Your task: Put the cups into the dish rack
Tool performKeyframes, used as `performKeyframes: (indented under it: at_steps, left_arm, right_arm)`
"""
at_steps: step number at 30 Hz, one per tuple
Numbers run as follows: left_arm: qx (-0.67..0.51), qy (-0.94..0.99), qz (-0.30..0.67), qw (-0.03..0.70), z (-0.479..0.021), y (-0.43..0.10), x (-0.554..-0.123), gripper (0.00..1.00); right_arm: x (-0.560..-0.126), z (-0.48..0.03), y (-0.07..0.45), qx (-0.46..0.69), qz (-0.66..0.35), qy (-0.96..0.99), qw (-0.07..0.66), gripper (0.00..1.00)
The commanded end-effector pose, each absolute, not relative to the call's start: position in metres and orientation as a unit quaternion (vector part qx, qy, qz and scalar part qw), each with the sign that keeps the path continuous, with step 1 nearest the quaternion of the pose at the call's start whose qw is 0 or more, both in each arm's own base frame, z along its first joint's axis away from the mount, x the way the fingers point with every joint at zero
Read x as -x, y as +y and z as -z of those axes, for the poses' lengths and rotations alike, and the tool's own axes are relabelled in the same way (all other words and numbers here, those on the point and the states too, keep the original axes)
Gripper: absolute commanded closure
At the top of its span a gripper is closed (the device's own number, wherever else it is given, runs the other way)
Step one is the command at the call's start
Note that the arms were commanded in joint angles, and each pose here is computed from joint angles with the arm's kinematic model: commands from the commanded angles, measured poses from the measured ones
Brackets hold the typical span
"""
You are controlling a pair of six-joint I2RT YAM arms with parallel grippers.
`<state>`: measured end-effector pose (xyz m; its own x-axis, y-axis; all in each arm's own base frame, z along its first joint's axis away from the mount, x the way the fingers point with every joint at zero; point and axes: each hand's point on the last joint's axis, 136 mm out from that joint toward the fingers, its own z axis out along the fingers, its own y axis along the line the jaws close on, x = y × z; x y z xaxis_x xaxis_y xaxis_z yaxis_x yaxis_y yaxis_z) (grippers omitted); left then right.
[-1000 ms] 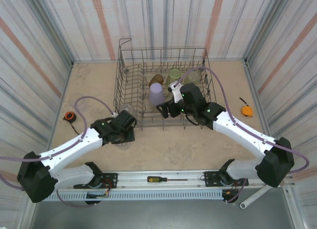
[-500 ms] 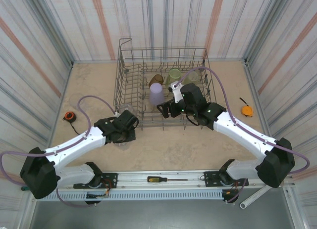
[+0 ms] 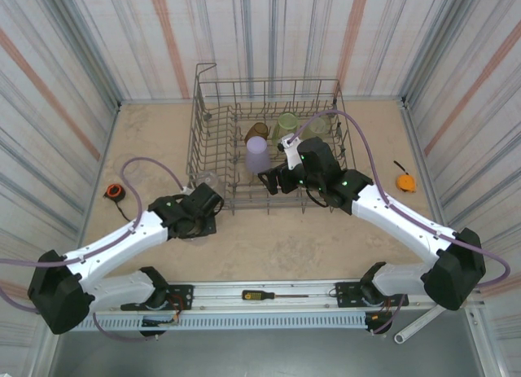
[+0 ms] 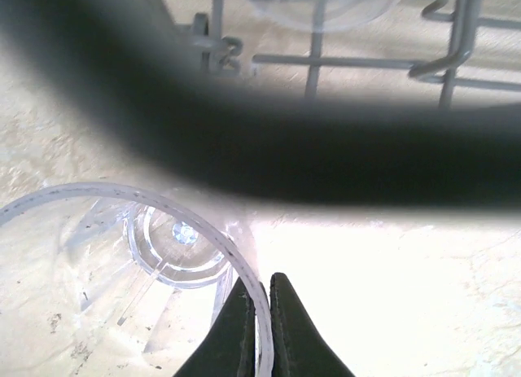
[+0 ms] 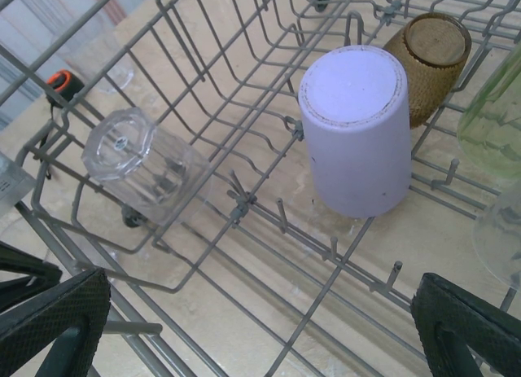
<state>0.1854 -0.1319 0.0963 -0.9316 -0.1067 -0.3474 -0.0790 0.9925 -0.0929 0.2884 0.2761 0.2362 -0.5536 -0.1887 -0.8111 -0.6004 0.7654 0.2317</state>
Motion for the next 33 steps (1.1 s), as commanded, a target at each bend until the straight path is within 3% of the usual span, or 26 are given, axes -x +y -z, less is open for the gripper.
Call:
performKeyframes:
  at_steps: [1,33]
  left_arm:
    - [0.054,0.982,0.014,0.183,-0.11,-0.115,-0.176,1.0]
    - [0.065,0.97,-0.036,0.233,-0.196,-0.048,-0.205,1.0]
  right_arm:
    - [-0.288,-0.24,0.272,0.221,-0.253,0.847,0.413,0.01]
    - [-0.291,-0.24,0.273,0.223,-0.261,0.845,0.411,0.01]
